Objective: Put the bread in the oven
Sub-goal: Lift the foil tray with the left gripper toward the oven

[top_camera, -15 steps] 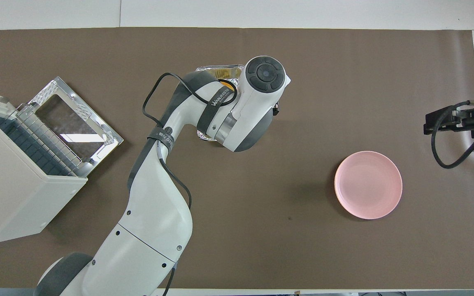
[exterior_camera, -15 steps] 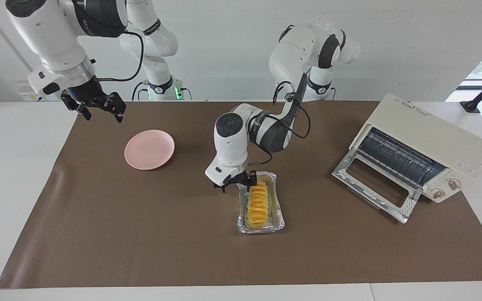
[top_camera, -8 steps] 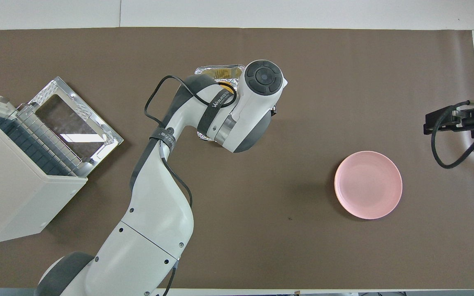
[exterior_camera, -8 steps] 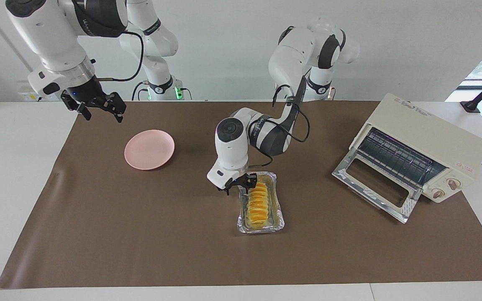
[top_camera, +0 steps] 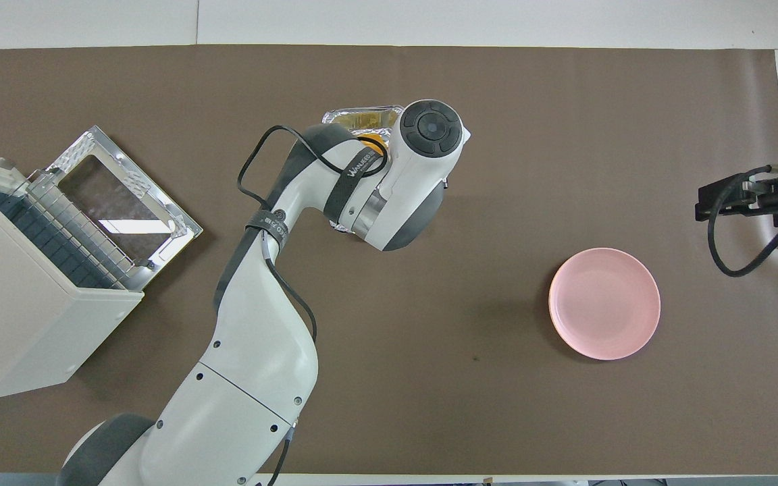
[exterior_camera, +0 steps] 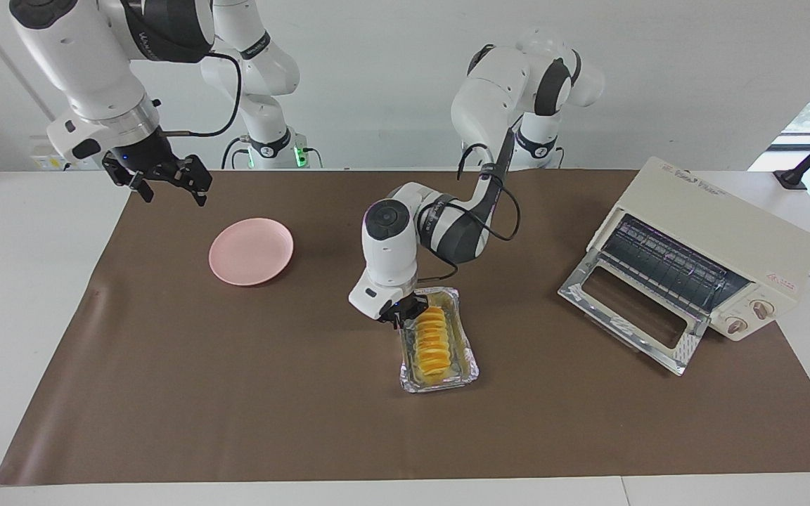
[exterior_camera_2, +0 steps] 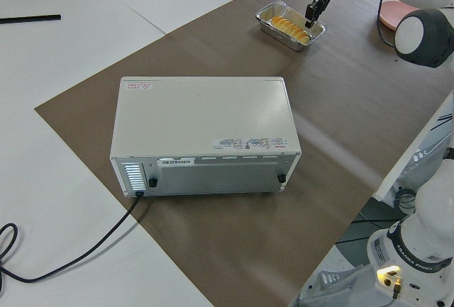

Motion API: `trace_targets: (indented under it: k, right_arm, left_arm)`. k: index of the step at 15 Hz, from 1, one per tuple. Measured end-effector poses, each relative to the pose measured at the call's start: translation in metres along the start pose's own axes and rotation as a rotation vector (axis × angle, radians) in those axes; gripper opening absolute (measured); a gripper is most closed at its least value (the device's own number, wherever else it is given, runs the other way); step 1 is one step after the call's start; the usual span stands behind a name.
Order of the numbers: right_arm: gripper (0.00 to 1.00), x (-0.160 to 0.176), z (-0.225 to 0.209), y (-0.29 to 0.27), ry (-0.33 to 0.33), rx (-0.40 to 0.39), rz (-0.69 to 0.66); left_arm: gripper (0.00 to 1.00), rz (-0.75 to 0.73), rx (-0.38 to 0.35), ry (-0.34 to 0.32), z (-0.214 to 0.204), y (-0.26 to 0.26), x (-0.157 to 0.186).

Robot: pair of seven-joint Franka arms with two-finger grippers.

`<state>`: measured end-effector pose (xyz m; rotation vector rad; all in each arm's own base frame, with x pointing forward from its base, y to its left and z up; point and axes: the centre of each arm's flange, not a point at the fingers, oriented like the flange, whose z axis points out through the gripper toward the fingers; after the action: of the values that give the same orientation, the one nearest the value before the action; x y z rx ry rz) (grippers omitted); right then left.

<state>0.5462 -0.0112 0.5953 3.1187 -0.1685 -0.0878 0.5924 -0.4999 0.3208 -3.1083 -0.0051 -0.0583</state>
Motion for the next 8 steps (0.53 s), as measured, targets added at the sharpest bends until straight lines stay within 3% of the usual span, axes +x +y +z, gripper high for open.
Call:
trace_targets:
  k: [5,8]
  right_arm:
    - [1.00,0.000,0.000,0.000,0.000,0.000,0.000]
    - [1.00,0.000,0.000,0.000,0.000,0.000,0.000]
  left_arm:
    - [0.02,-0.068,-0.004,0.007,-0.008,-0.005,0.004]
    - [0.02,-0.138,0.004,0.012,-0.051,-0.025,0.012]
